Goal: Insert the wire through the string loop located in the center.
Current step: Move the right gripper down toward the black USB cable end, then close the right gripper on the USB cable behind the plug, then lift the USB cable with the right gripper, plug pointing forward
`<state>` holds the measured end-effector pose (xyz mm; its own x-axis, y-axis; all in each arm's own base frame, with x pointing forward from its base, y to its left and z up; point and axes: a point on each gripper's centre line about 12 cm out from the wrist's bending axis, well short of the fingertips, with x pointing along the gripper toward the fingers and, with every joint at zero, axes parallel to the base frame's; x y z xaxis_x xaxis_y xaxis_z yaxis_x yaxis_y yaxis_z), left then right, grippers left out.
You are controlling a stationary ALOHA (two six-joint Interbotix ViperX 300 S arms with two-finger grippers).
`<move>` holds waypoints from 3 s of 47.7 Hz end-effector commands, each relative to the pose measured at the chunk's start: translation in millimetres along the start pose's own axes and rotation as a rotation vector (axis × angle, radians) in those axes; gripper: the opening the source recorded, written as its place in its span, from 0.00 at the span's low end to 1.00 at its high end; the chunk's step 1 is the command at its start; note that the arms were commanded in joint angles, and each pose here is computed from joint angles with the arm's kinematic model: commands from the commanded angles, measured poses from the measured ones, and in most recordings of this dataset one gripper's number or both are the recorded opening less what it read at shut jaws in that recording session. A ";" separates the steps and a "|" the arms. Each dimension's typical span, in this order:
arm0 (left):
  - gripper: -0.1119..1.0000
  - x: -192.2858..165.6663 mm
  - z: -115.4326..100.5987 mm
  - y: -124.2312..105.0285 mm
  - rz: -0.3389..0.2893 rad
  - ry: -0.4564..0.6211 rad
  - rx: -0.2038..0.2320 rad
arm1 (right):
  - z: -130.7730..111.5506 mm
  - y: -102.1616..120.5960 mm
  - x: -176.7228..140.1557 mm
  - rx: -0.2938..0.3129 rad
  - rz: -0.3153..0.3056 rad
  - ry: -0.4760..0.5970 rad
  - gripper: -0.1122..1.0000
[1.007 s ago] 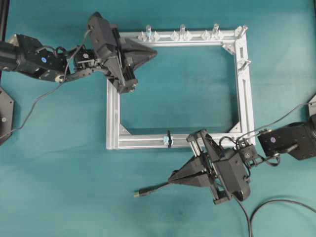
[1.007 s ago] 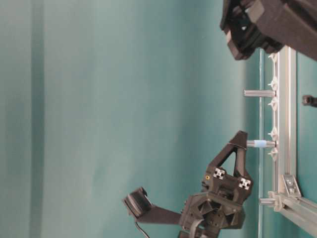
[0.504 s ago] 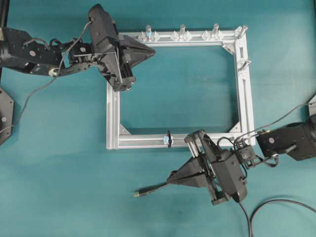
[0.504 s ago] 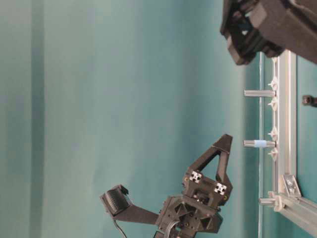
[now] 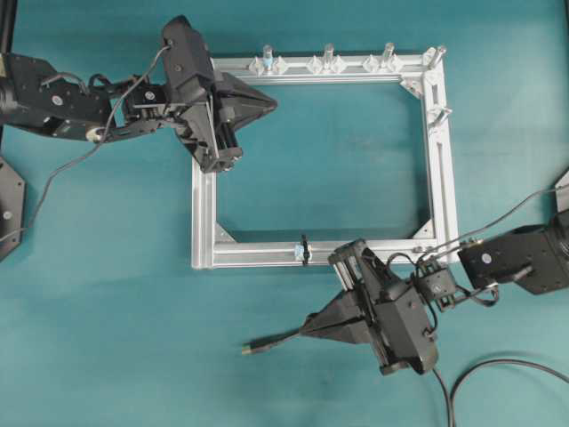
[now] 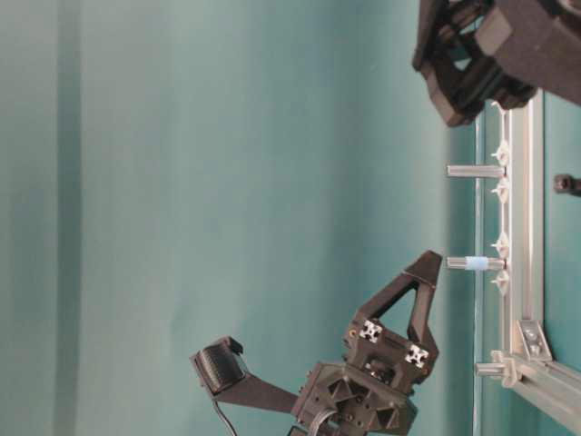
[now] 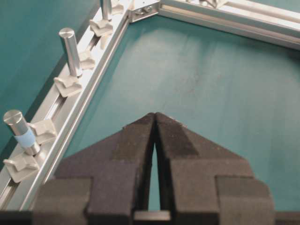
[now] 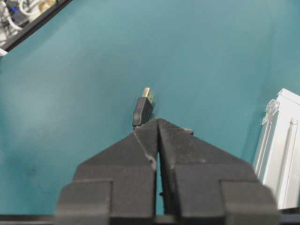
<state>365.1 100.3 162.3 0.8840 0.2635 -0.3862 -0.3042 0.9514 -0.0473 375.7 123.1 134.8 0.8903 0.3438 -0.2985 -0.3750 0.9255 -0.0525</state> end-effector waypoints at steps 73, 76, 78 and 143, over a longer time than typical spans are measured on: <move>0.10 -6.9 14.2 -4.9 -0.014 -0.045 0.001 | -33.1 6.4 43.6 0.075 0.016 0.088 0.53; 0.10 -7.1 13.6 -5.4 -0.015 -0.044 0.002 | -36.2 6.5 45.5 0.077 0.016 0.096 0.53; 0.10 -7.1 13.5 -6.0 -0.017 -0.044 0.002 | -39.1 6.5 46.7 0.077 0.016 0.107 0.53; 0.10 -9.0 11.7 -10.4 -0.028 -0.040 0.007 | -56.1 -4.8 45.4 0.086 -0.018 0.277 0.17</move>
<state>363.2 90.8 164.3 0.8911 0.2427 -0.3833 -0.2816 0.9583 -0.0478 401.4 129.8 63.0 0.7819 0.2922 -0.5506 -0.3388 0.9407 0.0180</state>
